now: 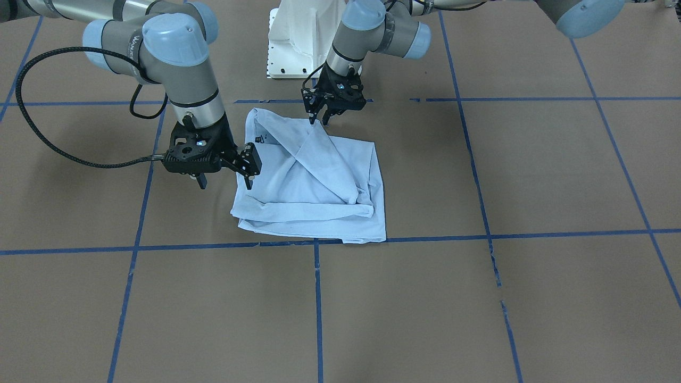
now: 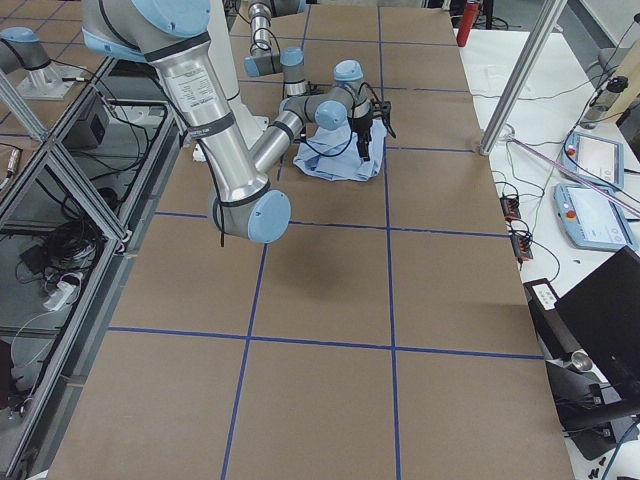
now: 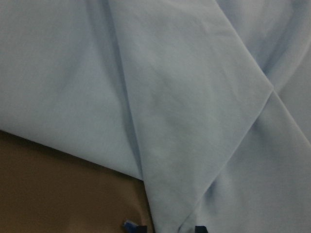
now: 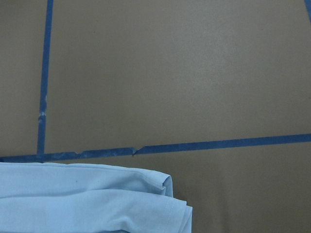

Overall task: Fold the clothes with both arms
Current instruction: 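Hold the left gripper on the folded shirt's near side, then move the left gripper over the folded shirt toward its far side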

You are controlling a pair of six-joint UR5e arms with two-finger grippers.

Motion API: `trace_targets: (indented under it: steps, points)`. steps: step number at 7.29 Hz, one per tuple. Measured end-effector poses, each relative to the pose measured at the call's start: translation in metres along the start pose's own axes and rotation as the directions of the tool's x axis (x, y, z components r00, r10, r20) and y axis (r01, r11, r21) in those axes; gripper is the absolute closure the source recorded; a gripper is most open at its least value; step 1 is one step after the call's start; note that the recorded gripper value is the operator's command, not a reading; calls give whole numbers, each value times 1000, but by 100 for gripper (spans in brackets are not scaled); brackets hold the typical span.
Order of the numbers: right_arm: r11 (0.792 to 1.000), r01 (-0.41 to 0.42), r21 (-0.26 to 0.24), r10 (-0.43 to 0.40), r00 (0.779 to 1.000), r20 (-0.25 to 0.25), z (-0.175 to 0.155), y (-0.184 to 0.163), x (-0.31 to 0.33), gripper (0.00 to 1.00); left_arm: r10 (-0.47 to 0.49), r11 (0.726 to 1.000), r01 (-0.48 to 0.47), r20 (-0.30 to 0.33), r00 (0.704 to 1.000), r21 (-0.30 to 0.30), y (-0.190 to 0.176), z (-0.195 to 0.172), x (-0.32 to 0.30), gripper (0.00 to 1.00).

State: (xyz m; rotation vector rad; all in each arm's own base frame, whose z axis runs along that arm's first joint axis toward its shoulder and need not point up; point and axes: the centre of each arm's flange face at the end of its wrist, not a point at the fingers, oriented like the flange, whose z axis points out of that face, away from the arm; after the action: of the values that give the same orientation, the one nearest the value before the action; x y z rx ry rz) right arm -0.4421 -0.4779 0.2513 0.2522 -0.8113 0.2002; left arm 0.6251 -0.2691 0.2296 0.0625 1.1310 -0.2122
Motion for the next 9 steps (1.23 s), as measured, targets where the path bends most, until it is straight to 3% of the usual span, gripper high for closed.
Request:
trace_targets:
  steps: [1,2,3,9]
  points:
    - [1000,0,0,0,1000,0,0,0,0,0,0,1000,0,2,1000,0,0,2,1,68]
    - [1000,-1,1,1,1000,0,0,-1,0,0,0,1000,0,4,1000,0,0,3,2,90]
    - [1000,-1,1,1,1000,0,0,-1,0,0,-1,1000,1,4,1000,-1,0,4,3,100]
    - [1000,0,4,0,1000,9,-7,1,2,0,7,1000,-7,-28,1000,1,-2,-21,15,100]
